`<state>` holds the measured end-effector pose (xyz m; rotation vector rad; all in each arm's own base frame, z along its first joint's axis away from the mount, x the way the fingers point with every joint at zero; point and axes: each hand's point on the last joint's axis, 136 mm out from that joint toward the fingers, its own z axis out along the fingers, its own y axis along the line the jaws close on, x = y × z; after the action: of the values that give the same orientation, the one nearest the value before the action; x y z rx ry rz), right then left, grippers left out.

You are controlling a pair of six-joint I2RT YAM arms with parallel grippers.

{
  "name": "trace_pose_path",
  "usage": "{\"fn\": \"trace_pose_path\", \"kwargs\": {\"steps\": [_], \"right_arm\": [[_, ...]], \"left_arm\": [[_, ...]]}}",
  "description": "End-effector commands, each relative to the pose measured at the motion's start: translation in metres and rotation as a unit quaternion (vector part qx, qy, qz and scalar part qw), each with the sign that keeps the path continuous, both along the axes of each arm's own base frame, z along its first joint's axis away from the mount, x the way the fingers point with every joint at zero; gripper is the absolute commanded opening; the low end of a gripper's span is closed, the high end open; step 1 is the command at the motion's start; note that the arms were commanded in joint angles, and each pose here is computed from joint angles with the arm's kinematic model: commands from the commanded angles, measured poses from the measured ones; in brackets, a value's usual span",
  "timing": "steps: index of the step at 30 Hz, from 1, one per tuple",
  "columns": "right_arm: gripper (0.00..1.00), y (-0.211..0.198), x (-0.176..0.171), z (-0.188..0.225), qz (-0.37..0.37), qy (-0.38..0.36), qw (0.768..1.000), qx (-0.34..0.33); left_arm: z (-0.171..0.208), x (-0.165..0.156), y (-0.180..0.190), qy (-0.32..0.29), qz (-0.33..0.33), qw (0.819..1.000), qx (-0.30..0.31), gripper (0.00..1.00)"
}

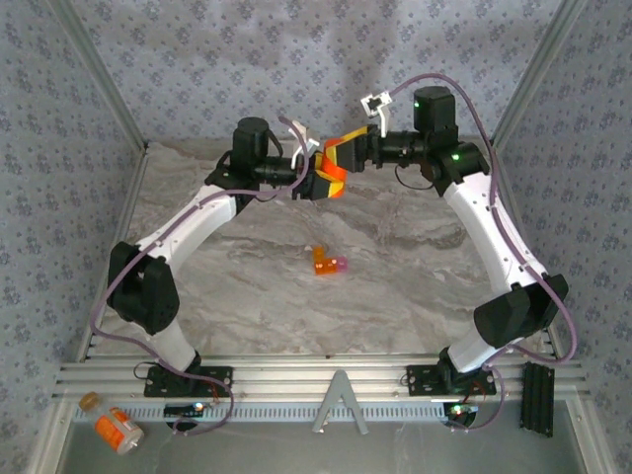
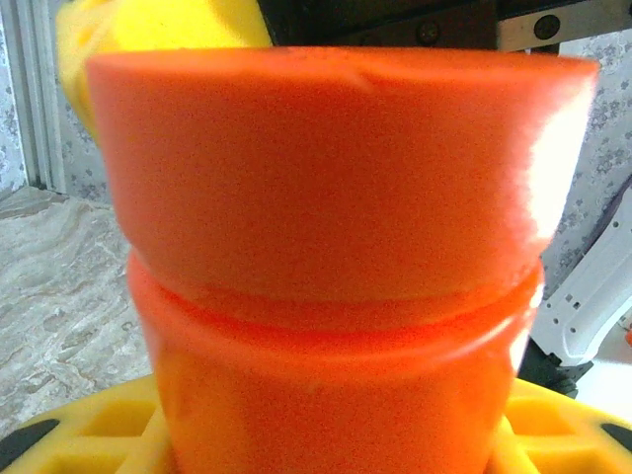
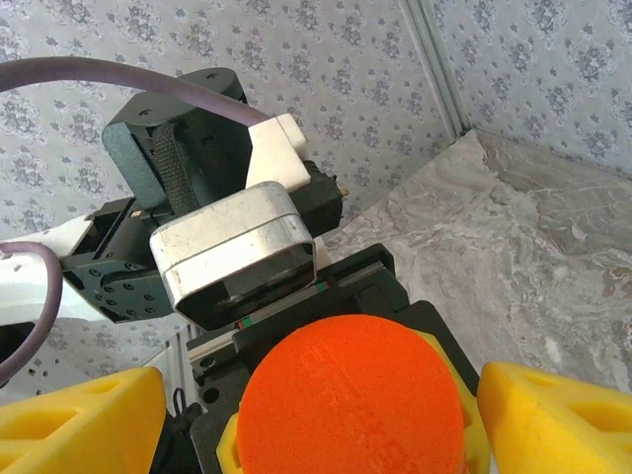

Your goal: Sort the pills into containers

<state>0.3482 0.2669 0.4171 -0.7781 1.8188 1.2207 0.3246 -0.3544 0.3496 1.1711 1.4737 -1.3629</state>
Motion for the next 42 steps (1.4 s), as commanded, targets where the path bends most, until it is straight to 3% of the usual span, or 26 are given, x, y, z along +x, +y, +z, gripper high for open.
{"fn": "trace_pose_path", "kwargs": {"steps": [1,6,8,16,26,31,35,39,42], "right_arm": [[0.78,0.004,-0.007,0.007,0.019,-0.009,1.0,0.003],[0.53,0.004,-0.007,0.004,0.017,-0.004,1.0,0.001],[0.47,0.004,-0.005,0.0,0.008,-0.002,1.0,-0.001],[0.43,0.012,0.011,-0.034,-0.085,0.021,0.996,-0.011],[0.43,0.025,0.043,-0.079,-0.211,0.075,0.974,0.021],[0.49,0.021,0.048,-0.072,-0.211,0.073,0.974,0.03],[0.72,-0.009,0.044,-0.043,-0.208,0.052,0.975,0.053],[0.86,-0.043,0.027,-0.012,-0.194,0.008,0.979,0.069],[0.89,-0.052,0.015,-0.002,-0.154,-0.01,0.986,0.06]], "left_arm": [[0.02,-0.009,-0.001,-0.032,-0.022,0.999,-0.016,0.0],[0.02,-0.008,-0.002,-0.033,-0.02,0.999,-0.015,0.0],[0.022,-0.007,-0.001,-0.036,-0.014,0.999,-0.015,0.0],[0.023,0.005,-0.008,-0.078,0.074,0.994,-0.009,0.0],[0.013,0.014,-0.033,-0.142,0.205,0.968,-0.009,0.0],[0.004,0.021,-0.036,-0.135,0.223,0.965,-0.005,0.0],[0.003,0.032,-0.021,-0.116,0.222,0.968,-0.01,0.0],[0.012,0.032,-0.006,-0.096,0.183,0.978,-0.028,0.0],[0.015,0.021,-0.002,-0.085,0.128,0.988,-0.033,0.0]]}}
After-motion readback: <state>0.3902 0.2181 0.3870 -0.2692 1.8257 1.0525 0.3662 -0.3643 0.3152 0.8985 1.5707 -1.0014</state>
